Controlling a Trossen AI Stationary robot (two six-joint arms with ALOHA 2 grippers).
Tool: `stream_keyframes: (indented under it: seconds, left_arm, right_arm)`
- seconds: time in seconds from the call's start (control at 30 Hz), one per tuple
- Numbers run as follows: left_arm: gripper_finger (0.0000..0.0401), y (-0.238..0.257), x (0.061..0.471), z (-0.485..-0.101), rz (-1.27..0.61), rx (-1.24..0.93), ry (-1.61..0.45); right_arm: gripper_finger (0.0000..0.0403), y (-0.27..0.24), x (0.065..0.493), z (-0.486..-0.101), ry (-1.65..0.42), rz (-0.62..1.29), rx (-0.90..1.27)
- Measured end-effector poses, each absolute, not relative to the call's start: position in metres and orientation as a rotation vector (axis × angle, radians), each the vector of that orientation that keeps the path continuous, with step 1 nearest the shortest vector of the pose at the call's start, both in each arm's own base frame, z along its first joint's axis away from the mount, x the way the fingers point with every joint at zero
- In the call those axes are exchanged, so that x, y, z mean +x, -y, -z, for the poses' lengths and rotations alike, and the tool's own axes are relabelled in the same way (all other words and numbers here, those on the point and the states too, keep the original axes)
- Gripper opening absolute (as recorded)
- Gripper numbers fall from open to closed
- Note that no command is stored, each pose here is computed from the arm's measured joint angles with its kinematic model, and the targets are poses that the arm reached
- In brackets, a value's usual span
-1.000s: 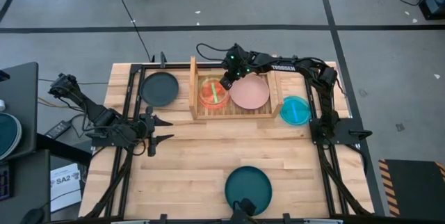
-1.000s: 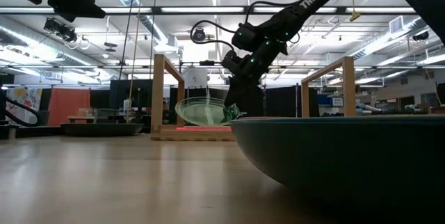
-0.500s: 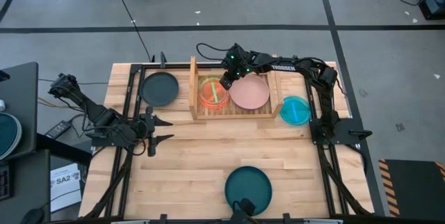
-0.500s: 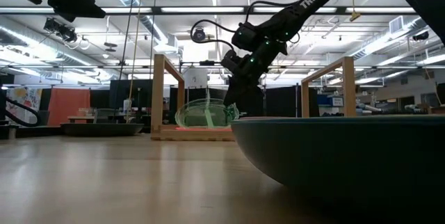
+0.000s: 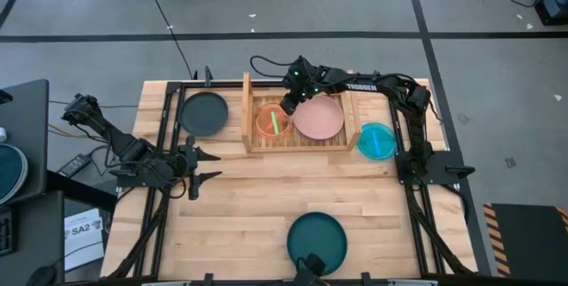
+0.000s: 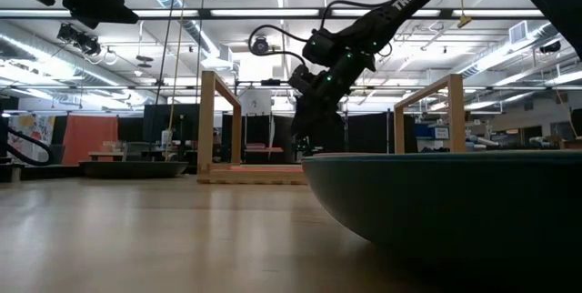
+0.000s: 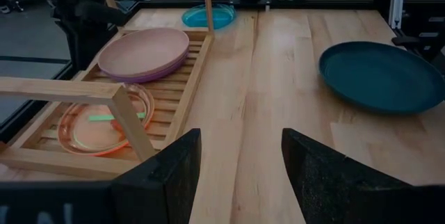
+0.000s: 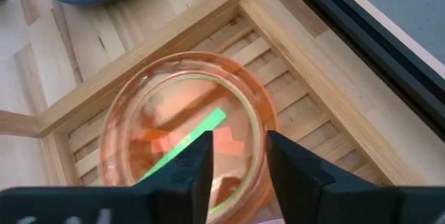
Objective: Place and stack plates onto a shelf
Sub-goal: Stack the top large black plate on top of the large pink plate on the shelf
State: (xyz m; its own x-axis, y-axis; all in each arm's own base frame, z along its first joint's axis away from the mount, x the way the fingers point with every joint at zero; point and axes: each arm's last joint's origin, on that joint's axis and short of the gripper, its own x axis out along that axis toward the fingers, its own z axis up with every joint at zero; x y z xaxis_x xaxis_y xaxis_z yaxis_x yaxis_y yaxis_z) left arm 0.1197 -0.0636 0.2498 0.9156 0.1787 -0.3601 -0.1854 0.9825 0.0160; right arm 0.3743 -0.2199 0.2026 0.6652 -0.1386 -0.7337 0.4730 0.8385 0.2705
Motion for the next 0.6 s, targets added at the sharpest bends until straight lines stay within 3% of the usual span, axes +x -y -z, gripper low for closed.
stream_keyframes:
  seconds: [0.3, 0.6]
  left_arm:
    - [0.0206, 0.0636, 0.1197, -0.2498, -0.187, -0.018, -0.369]
    - [0.0206, 0.0647, 0.1211, -0.2531, -0.182, -0.046, -0.337]
  right_arm:
    - [0.0191, 0.2139, 0.3783, -0.2030, -0.773, 0.368, 0.449]
    - [0.0197, 0.2144, 0.3772, -0.2042, -0.769, 0.347, 0.460]
